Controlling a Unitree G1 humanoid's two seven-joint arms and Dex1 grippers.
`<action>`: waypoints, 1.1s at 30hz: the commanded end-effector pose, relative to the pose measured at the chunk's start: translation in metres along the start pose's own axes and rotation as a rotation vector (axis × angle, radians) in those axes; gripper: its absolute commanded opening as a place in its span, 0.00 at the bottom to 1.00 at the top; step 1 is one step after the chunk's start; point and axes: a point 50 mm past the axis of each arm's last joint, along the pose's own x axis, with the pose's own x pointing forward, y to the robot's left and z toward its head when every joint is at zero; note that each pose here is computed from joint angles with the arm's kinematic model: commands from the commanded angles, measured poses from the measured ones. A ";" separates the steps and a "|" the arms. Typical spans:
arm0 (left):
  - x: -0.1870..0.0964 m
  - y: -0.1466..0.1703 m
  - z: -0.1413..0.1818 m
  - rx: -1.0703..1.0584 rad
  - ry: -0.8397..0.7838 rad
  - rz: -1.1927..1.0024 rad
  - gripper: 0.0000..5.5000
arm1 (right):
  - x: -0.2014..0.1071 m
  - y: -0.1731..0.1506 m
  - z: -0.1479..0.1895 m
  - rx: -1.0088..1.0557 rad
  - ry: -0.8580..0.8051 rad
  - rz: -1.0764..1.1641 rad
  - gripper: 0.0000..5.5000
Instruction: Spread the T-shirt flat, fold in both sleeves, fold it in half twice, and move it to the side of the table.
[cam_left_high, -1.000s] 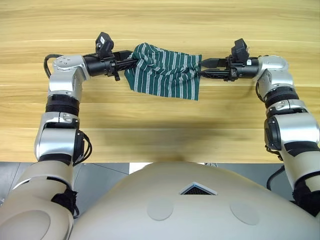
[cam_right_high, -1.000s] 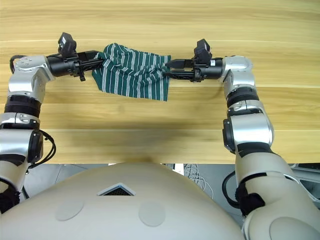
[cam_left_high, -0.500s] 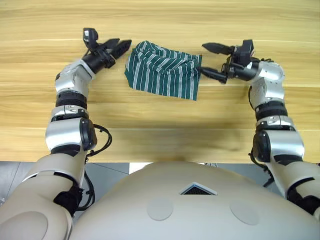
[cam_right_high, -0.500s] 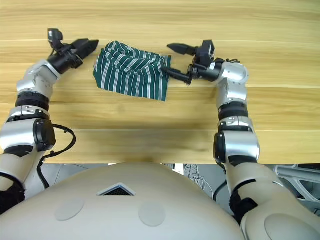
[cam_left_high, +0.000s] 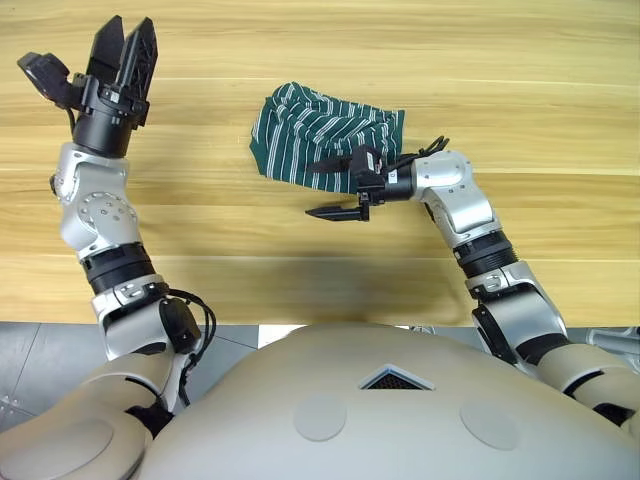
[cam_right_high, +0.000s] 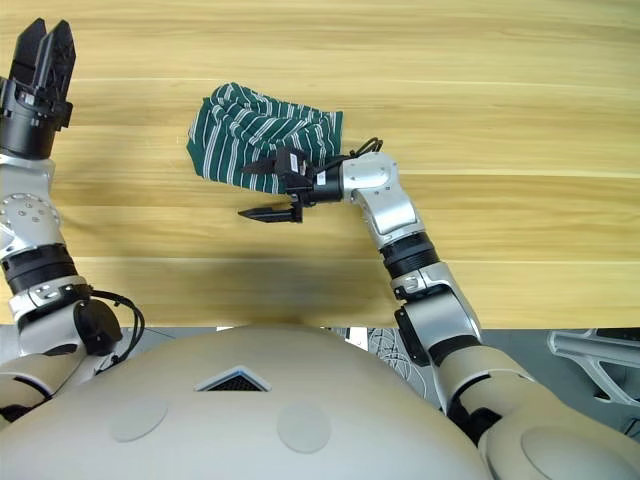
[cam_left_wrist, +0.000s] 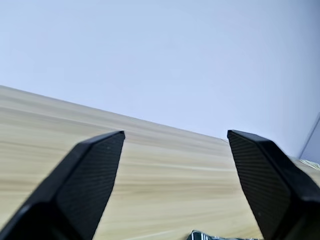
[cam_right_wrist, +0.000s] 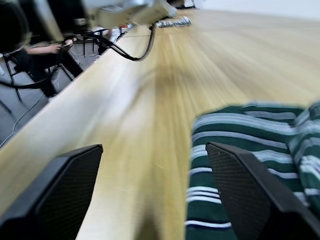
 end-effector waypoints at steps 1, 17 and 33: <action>0.002 -0.025 -0.009 0.039 -0.017 -0.027 0.67 | 0.005 -0.018 -0.008 0.044 0.085 -0.083 0.70; 0.007 -0.046 -0.016 -0.015 -0.028 -0.095 0.67 | -0.019 -0.061 0.006 0.112 -0.001 -0.195 0.70; 0.005 -0.050 -0.027 -0.050 -0.010 -0.117 0.67 | -0.028 -0.094 0.019 0.059 0.162 -0.444 0.70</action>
